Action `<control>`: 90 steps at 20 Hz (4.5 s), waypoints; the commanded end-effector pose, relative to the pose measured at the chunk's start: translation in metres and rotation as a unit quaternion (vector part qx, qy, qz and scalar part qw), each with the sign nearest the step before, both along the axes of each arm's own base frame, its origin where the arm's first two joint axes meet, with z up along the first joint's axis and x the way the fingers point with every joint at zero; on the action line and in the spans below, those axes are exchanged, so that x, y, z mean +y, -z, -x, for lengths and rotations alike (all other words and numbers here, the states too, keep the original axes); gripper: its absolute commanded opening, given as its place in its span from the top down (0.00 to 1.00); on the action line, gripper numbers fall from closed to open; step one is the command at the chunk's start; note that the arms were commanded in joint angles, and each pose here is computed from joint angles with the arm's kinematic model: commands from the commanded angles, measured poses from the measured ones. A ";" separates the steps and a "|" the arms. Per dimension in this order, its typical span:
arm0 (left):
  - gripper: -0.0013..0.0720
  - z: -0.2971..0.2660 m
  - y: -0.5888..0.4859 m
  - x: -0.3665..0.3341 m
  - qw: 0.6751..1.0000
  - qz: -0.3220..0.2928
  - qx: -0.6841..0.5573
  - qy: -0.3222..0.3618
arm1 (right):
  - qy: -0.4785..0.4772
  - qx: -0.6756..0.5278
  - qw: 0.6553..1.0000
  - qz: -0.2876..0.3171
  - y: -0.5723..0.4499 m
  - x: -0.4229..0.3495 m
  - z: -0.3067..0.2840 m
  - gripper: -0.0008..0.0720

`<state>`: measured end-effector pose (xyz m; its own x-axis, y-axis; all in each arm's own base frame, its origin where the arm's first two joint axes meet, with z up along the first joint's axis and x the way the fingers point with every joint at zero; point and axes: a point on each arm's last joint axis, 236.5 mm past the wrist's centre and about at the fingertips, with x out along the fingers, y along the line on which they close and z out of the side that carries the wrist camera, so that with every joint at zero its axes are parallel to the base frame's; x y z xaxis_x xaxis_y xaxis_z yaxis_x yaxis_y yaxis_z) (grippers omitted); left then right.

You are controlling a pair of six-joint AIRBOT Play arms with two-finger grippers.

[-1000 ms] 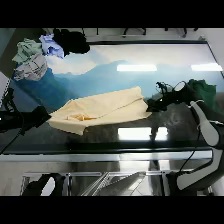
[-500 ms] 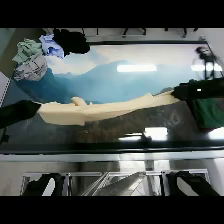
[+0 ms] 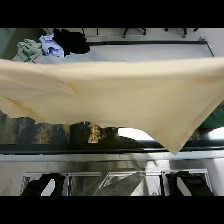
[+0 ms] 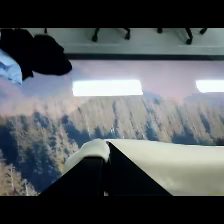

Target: Fold the shirts.

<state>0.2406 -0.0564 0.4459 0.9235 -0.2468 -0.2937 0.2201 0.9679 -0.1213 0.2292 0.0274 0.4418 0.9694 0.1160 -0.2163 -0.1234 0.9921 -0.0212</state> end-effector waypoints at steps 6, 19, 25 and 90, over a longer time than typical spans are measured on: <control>0.97 -0.039 -0.022 0.009 0.999 0.005 -0.034 -0.016 | 0.017 -0.033 0.999 0.031 -0.040 -0.012 -0.044 0.96; 0.97 -0.336 0.289 -0.030 0.975 -0.031 0.216 0.036 | 0.038 0.399 0.916 -0.027 0.368 -0.027 -0.305 0.96; 0.97 -0.348 0.368 -0.025 0.955 -0.062 0.288 0.032 | 0.043 0.337 0.939 -0.047 0.388 -0.026 -0.355 0.96; 0.94 -0.080 0.544 0.011 0.797 0.208 0.554 -0.119 | -0.031 0.588 0.777 -0.224 0.444 0.007 -0.120 0.24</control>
<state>0.3099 -0.0476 -0.1090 0.1303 -0.4221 -0.8971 -0.4795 0.7652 -0.4297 0.3492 0.0351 -0.0018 0.1196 0.4732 -0.8728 0.1553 0.8594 0.4872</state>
